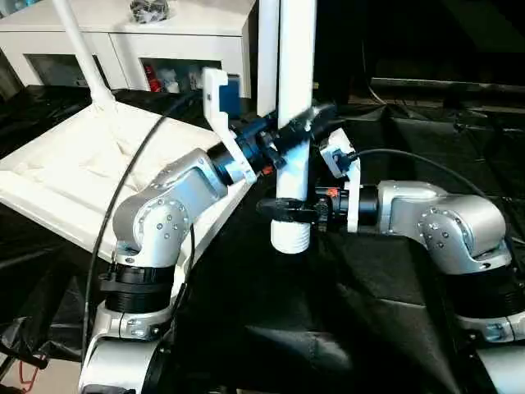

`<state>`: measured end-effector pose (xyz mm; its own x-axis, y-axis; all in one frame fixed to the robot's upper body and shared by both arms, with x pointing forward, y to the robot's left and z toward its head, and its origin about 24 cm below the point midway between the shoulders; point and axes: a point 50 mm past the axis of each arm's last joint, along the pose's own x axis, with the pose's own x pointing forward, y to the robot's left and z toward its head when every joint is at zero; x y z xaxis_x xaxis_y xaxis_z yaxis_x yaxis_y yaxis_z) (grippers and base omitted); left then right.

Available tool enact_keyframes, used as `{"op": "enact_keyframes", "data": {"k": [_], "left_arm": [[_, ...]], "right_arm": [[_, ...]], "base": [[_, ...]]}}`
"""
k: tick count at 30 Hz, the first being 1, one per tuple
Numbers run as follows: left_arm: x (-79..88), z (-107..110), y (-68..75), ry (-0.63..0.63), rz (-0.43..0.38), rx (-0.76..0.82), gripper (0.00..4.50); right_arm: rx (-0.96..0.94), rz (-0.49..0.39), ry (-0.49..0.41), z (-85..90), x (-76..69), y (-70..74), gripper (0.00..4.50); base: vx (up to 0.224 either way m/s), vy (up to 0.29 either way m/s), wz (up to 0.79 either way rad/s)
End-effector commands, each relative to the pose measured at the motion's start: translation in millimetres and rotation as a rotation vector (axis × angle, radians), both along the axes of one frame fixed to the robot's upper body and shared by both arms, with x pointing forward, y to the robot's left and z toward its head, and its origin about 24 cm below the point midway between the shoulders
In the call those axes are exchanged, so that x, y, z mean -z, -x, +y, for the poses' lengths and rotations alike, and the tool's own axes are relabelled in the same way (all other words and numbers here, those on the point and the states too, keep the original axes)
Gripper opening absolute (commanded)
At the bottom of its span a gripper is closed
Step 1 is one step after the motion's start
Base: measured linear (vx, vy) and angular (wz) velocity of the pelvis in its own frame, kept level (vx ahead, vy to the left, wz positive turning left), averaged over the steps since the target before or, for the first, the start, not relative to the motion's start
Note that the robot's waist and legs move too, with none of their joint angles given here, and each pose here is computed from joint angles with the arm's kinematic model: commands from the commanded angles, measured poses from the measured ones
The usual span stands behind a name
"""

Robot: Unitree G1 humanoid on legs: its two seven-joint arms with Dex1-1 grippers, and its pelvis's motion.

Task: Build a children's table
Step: Pick table leg

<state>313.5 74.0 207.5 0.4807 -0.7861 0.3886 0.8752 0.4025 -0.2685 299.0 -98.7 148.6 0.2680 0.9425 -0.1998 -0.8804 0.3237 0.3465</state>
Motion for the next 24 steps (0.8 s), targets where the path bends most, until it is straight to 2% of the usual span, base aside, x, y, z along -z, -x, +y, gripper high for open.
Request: {"op": "enact_keyframes", "data": {"k": [1,3,6,8,9,10,13,14,16,17,19,20,21,24], "left_arm": [[-6.3,7,-3.4,0.058,-0.045,-0.119,3.0],[-11.0,12,-5.8,0.177,-0.012,-0.177,3.0],[-13.3,20,-9.1,0.269,0.018,-0.266,3.0],[-14.1,33,-11.6,0.317,0.016,-0.367,3.0],[-3.8,46,-14.3,0.226,0.031,-0.476,3.0],[3.1,50,-15.5,0.162,0.046,-0.519,3.0],[29.2,61,-12.6,-0.149,-0.002,-0.633,3.0],[38.2,66,-9.1,-0.236,-0.024,-0.666,3.0],[65.6,82,1.5,-0.41,0.008,-0.768,3.0],[77.1,91,8.8,-0.441,0.051,-0.827,3.0],[86.4,98,17.1,-0.446,0.086,-0.863,3.0],[95.5,103,25.2,-0.449,0.099,-0.914,3.0],[99.7,106,28.8,-0.449,0.101,-0.951,3.0],[110.6,114,36.7,-0.461,0.111,-1.054,3.0]], "right_arm": [[0.042,-0.035,-0.03,-1.4,-4.8,-1.7,1.93],[0.095,-0.058,-0.068,-1.5,-5.9,-4.0,1.93],[0.169,-0.098,-0.105,-2.4,-7.0,-6.9,1.93],[0.276,-0.16,-0.115,-5.3,-7.8,-10.9,1.91],[0.397,-0.222,-0.081,-10.9,-5.9,-14.5,1.91],[0.436,-0.238,-0.058,-13.3,-4.2,-15.2,1.91],[0.578,-0.338,0.001,-22.3,0.3,-15.0,1.91],[0.629,-0.343,0.024,-26.0,3.9,-13.5,1.91],[0.748,-0.343,0.113,-38.4,20.0,-5.4,1.91],[0.824,-0.316,0.167,-47.6,32.8,0.1,1.91],[0.877,-0.282,0.174,-55.4,42.7,8.1,1.91],[0.926,-0.311,0.183,-61.1,47.5,16.8,1.91],[0.949,-0.34,0.202,-63.7,48.7,20.5,1.91],[1.04,-0.399,0.182,-71.5,48.9,27.1,1.91]], "base": [[0.0,0.0,0.0],[0.0,0.0,0.0],[0.0,0.0,0.0],[0.0,0.0,0.0],[0.0,0.0,0.0],[0.0,0.0,0.0],[0.0,0.0,0.0],[0.0,0.0,0.0],[0.0,0.0,0.0],[0.0,0.0,0.0],[0.0,0.0,0.0],[0.0,0.0,0.0],[0.0,0.0,0.0],[0.0,0.0,0.0]]}}
